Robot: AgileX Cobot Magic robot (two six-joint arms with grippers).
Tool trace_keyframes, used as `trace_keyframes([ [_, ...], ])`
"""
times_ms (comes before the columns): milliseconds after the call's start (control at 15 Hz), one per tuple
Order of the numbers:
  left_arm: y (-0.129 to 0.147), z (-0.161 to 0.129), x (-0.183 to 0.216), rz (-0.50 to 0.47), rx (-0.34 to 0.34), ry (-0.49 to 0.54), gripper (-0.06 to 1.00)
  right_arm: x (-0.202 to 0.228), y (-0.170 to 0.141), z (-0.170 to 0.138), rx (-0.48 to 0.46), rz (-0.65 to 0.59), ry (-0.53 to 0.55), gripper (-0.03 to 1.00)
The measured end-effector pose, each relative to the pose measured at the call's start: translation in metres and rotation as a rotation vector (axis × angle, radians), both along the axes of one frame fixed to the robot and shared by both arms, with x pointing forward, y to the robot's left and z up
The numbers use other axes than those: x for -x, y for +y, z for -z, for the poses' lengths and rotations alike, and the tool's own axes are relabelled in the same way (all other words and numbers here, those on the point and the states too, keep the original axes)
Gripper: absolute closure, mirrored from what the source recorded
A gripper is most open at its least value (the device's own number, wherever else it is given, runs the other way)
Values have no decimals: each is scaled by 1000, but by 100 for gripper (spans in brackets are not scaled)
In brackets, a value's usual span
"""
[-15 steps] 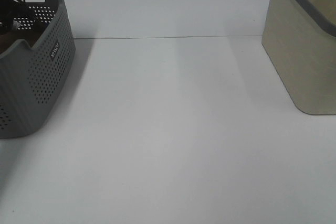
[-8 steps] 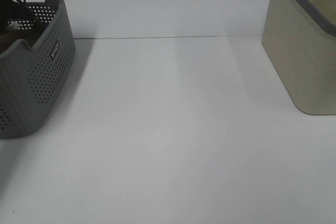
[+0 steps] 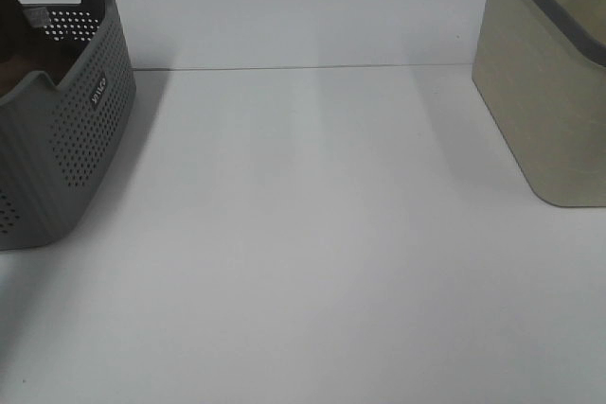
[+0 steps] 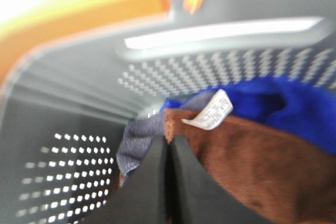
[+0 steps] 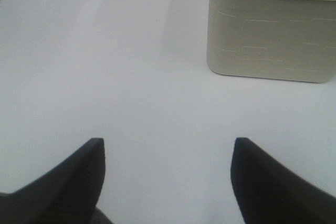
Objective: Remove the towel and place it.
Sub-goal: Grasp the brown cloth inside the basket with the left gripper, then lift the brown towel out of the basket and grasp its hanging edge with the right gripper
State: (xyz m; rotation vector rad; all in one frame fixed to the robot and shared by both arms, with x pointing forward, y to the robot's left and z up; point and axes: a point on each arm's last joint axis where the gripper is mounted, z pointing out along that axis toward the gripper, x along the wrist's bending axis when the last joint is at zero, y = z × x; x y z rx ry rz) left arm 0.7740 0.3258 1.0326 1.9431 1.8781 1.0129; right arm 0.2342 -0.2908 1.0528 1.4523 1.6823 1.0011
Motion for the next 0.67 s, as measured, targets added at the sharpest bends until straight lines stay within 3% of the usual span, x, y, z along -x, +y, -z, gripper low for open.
trace_keyframes([
  [333,-48,-109,42,98,0,-181,94,0,0,0,0,0,0,32],
  [533,-93,-175,86,222,3,-312,94,0,0,0,0,0,0,32],
  [667,-119,-201,110,304,2,-365,94,0,0,0,0,0,0,32],
])
